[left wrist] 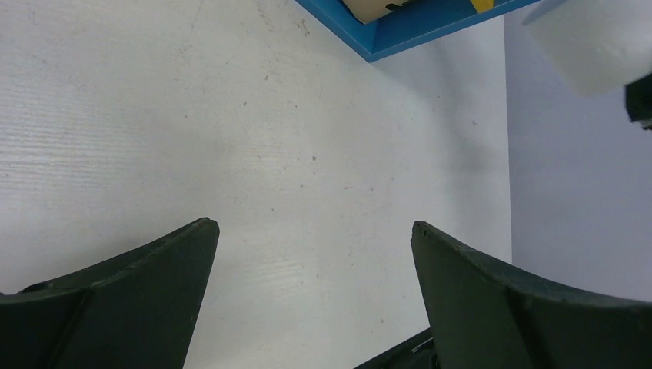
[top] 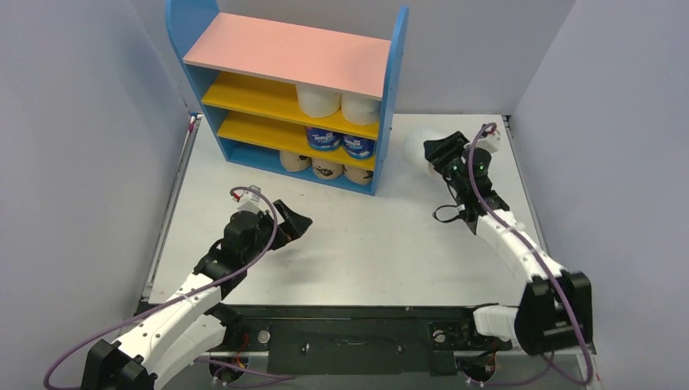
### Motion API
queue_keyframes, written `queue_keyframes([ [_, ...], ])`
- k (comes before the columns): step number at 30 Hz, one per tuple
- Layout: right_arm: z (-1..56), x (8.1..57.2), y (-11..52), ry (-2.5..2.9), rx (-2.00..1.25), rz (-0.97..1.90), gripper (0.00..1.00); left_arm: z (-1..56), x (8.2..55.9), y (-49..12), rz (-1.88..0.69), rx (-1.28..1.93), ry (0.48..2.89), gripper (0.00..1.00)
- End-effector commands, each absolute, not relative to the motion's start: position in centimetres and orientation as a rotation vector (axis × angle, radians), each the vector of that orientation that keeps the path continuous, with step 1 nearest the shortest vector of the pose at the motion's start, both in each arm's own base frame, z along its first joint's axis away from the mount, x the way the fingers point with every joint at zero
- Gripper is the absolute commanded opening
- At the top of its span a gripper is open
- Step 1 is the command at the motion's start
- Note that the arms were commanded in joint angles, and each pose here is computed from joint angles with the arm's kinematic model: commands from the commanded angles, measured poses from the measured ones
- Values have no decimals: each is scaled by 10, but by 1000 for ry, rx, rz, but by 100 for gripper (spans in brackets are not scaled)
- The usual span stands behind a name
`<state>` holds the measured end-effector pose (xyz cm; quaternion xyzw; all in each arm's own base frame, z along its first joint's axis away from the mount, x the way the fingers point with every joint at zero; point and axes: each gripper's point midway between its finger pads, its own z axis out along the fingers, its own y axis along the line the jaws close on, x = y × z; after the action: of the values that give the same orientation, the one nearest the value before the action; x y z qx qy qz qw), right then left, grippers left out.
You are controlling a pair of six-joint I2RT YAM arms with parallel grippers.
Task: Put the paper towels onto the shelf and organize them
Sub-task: Pick up the paper towel from the center of the board, then place the paper towel at the center of the board.
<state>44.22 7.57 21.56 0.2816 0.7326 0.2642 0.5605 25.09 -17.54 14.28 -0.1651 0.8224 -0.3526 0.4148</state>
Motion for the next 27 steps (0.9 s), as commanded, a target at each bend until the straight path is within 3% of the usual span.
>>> queue_keyframes([
  [1,234,369,82,1821,484,374,28,146,244,-173,-873,-398,2086,96],
  [8,254,279,86,1931,286,217,28,164,247,-165,-854,-413,2023,96],
  [14,262,227,147,2037,-112,248,28,175,248,-152,-815,-451,1964,96],
  [20,250,208,223,2062,-500,85,29,180,247,-133,-737,-533,1956,96],
  [27,235,211,302,2058,-748,152,28,176,239,-105,-637,-658,1957,96],
])
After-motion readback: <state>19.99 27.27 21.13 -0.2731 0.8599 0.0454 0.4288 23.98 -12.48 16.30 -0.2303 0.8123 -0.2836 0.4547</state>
